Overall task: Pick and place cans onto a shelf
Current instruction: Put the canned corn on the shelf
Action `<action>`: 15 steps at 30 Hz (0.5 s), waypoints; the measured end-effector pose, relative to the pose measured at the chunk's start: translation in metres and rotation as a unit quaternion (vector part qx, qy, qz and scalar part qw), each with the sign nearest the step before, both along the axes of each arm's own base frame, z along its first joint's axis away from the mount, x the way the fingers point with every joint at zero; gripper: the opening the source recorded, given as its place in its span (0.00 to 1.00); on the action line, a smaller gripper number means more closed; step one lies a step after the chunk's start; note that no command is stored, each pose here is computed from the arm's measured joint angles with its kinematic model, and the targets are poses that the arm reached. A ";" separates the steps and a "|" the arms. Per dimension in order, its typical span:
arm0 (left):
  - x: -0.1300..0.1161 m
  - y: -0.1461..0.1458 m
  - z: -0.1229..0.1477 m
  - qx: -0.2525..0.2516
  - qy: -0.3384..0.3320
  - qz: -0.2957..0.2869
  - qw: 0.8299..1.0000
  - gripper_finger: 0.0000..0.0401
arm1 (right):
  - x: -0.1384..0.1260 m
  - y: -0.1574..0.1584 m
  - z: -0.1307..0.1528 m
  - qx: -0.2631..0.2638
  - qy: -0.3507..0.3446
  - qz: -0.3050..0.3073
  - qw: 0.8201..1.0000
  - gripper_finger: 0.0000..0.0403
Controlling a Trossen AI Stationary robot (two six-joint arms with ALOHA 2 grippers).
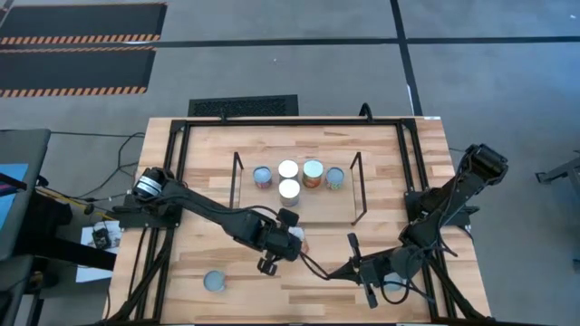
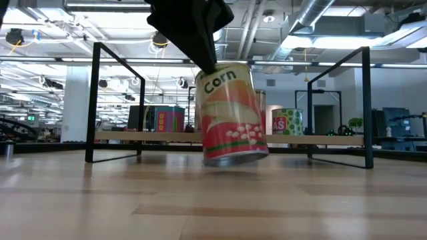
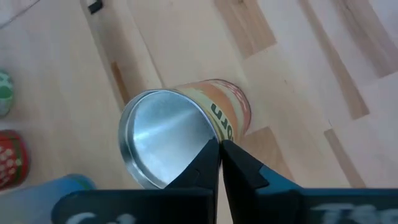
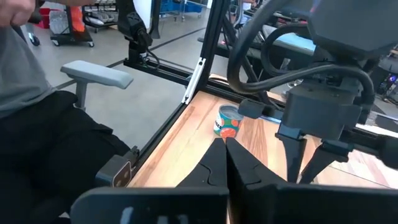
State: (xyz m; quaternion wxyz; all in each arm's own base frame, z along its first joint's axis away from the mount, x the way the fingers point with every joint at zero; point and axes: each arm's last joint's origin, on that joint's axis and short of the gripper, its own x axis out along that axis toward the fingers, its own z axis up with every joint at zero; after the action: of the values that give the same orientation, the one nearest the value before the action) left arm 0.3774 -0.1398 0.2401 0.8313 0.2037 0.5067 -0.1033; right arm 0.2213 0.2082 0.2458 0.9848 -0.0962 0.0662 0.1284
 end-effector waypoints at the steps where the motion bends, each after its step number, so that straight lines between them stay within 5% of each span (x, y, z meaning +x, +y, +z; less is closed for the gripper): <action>1: 0.000 0.001 0.000 -0.003 0.002 0.000 1.000 0.01 | 0.000 0.000 0.000 0.000 0.000 0.000 1.000 0.01; 15: 0.006 0.003 0.003 -0.008 -0.026 -0.005 1.000 0.13 | 0.000 0.000 0.000 0.001 0.001 0.000 1.000 0.01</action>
State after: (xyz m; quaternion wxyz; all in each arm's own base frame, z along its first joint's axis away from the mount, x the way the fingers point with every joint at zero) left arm 0.3836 -0.1372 0.2427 0.8456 0.2018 0.4827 -0.1061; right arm 0.2213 0.2082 0.2457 0.9849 -0.0952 0.0667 0.1284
